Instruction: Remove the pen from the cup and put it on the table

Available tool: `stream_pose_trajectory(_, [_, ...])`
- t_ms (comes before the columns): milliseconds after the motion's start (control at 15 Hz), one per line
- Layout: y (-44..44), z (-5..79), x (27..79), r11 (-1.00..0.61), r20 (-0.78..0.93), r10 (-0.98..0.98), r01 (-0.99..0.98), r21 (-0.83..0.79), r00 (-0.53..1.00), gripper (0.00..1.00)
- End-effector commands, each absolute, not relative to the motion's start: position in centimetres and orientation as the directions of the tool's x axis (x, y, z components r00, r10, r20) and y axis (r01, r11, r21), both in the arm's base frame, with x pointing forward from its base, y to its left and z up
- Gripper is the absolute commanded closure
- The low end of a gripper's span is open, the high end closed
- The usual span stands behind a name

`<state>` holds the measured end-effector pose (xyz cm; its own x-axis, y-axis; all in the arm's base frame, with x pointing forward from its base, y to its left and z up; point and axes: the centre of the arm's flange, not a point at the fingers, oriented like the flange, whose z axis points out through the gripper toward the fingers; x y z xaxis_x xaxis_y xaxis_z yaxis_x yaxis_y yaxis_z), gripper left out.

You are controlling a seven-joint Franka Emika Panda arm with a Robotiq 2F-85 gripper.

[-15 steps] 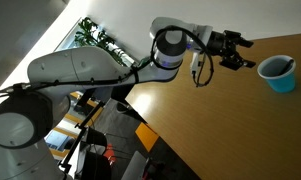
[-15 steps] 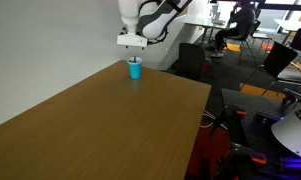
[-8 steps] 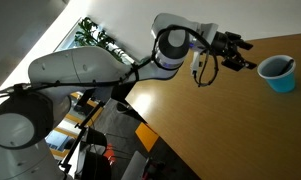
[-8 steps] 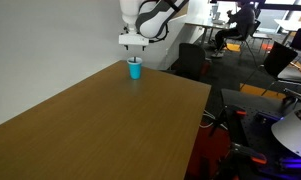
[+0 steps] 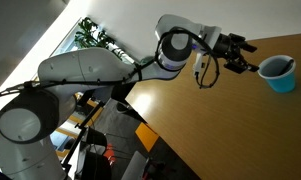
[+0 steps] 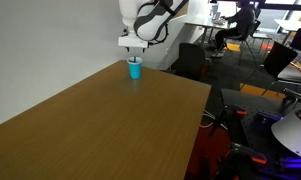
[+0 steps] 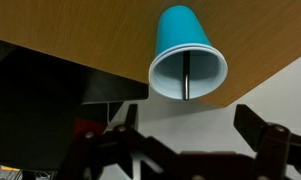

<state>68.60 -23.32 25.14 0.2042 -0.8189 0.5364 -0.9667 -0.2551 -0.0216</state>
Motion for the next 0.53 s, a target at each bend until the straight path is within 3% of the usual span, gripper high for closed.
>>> stream_pose_trajectory(0, [-24.1, 24.9, 70.0, -0.259, 0.534, -0.819, -0.966, -0.019, 0.209, 0.26])
stream_pose_trajectory(67, [-24.3, 24.8, 70.1, -0.259, 0.531, -0.821, -0.966, -0.02, 0.209, 0.27])
stream_pose_trajectory(200, [-24.6, 24.5, 70.5, -0.264, 0.533, -0.818, -0.964, -0.016, 0.215, 0.4])
stream_pose_trajectory(333, [-24.9, 24.2, 70.9, -0.266, 0.537, -0.815, -0.964, -0.013, 0.218, 0.41])
stream_pose_trajectory(467, [-25.2, 23.9, 71.3, -0.265, 0.541, -0.812, -0.964, -0.01, 0.218, 0.35])
